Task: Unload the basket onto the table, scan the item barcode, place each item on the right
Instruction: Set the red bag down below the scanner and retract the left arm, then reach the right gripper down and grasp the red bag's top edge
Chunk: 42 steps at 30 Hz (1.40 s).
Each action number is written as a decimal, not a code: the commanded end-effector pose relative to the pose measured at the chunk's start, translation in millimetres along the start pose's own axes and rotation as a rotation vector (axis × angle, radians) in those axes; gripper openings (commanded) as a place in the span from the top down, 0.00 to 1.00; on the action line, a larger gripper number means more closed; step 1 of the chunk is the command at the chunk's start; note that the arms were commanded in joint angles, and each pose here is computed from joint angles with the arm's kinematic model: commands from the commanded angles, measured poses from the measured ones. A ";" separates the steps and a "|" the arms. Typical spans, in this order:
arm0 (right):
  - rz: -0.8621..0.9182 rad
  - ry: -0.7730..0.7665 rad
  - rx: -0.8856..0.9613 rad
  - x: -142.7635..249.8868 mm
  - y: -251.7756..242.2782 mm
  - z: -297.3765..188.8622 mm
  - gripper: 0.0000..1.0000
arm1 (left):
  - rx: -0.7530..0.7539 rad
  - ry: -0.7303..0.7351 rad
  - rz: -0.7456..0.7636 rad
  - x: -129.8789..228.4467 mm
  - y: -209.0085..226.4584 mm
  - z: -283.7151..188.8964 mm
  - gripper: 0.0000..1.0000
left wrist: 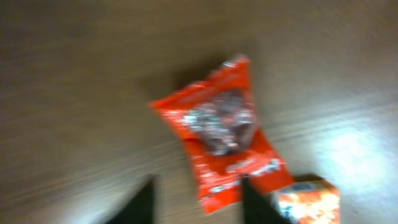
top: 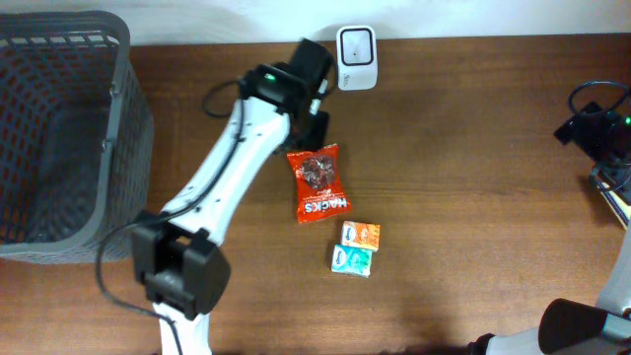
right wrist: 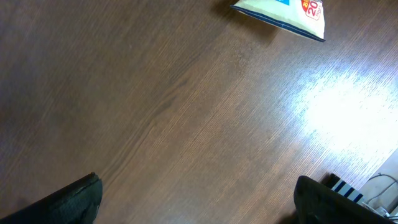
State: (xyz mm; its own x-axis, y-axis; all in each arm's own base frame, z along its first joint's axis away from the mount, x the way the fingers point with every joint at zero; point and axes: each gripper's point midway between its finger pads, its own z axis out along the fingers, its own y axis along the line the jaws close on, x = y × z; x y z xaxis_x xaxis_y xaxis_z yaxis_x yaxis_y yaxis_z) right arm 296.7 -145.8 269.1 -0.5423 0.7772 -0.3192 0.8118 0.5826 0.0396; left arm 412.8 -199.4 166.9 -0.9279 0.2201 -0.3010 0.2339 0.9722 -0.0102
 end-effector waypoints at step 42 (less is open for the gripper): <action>-1.013 0.320 -0.356 304.4 283.3 134.5 0.18 | -0.232 0.087 -0.368 19.2 165.3 11.9 0.01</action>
State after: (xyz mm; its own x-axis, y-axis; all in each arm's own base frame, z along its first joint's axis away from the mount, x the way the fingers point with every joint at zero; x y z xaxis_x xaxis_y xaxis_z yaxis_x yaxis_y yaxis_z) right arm 395.3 204.7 75.3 -0.9952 -0.0306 -0.0928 -0.0516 0.9711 0.2330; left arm 437.6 -40.7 151.7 -0.9613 -0.1292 -0.2434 -0.1582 0.9820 0.1034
